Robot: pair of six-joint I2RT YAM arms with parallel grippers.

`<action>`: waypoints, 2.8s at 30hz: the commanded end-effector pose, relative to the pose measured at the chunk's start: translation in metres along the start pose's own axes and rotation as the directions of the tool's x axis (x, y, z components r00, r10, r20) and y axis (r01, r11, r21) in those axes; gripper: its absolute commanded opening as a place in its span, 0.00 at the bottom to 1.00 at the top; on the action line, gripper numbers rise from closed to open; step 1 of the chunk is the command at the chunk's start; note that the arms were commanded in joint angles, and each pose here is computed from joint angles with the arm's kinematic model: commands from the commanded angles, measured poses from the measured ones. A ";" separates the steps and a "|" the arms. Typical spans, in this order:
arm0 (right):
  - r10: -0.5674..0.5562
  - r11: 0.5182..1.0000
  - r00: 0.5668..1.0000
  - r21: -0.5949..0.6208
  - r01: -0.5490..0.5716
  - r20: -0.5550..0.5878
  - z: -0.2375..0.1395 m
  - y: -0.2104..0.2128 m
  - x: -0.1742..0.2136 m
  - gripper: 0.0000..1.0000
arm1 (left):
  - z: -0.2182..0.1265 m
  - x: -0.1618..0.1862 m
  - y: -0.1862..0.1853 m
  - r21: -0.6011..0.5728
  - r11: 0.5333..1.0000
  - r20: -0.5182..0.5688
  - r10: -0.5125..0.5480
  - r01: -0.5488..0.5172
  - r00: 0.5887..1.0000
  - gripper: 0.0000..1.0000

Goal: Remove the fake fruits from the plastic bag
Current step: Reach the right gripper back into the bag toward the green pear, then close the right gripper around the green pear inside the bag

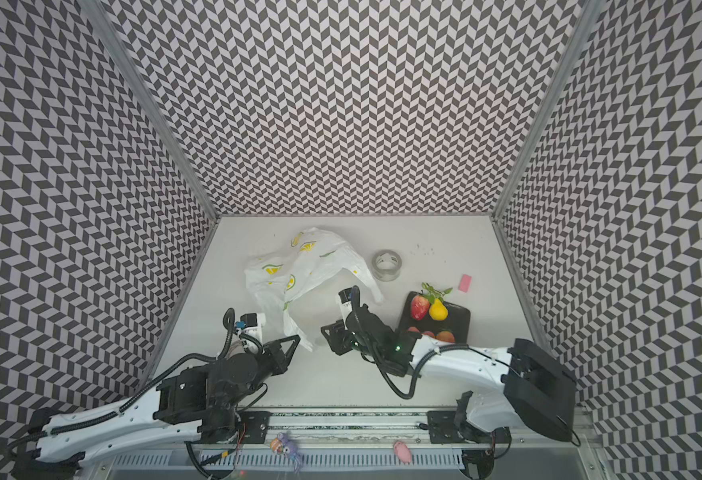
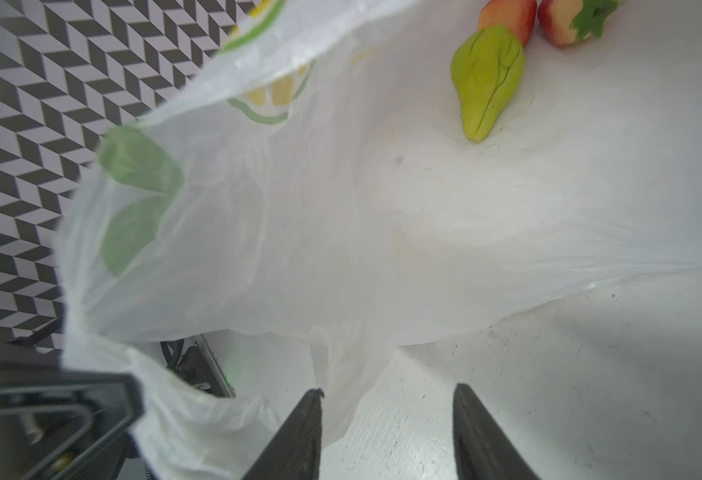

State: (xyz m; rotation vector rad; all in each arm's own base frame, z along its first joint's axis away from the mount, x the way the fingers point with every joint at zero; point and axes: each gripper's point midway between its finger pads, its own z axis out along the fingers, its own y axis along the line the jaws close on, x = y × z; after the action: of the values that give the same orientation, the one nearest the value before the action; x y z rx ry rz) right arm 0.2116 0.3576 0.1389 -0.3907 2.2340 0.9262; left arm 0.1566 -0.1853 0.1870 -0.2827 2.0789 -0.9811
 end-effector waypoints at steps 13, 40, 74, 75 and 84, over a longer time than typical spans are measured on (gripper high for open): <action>0.370 0.926 0.922 -0.127 -0.356 0.112 0.088 -0.009 -0.052 0.37 | -0.010 -0.017 -0.016 0.020 1.000 0.027 0.014 -0.015 1.000 0.00; 0.250 0.956 0.925 0.080 -0.283 0.287 0.181 -0.075 -0.106 0.95 | -0.008 -0.014 -0.035 -0.010 0.994 -0.043 0.107 -0.108 0.993 0.00; 0.262 0.905 0.940 0.281 -0.318 0.221 0.254 -0.122 -0.098 0.41 | -0.010 -0.019 -0.039 -0.012 0.993 -0.032 0.118 -0.118 0.993 0.00; 0.260 0.909 0.939 0.270 -0.316 0.224 0.250 -0.120 -0.100 0.36 | -0.010 -0.019 -0.037 -0.014 0.993 -0.030 0.113 -0.114 0.993 0.00; 0.262 0.947 0.942 0.134 -0.293 0.209 0.196 -0.082 -0.116 0.17 | -0.008 -0.014 -0.019 -0.039 0.995 -0.021 0.093 -0.093 0.995 0.00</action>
State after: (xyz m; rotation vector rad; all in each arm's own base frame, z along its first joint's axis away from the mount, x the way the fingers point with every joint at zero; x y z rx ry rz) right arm 0.4402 0.4426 0.0493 0.1245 2.2260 0.7994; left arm 0.1540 -0.1939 0.2203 -0.1665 2.1119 -0.9318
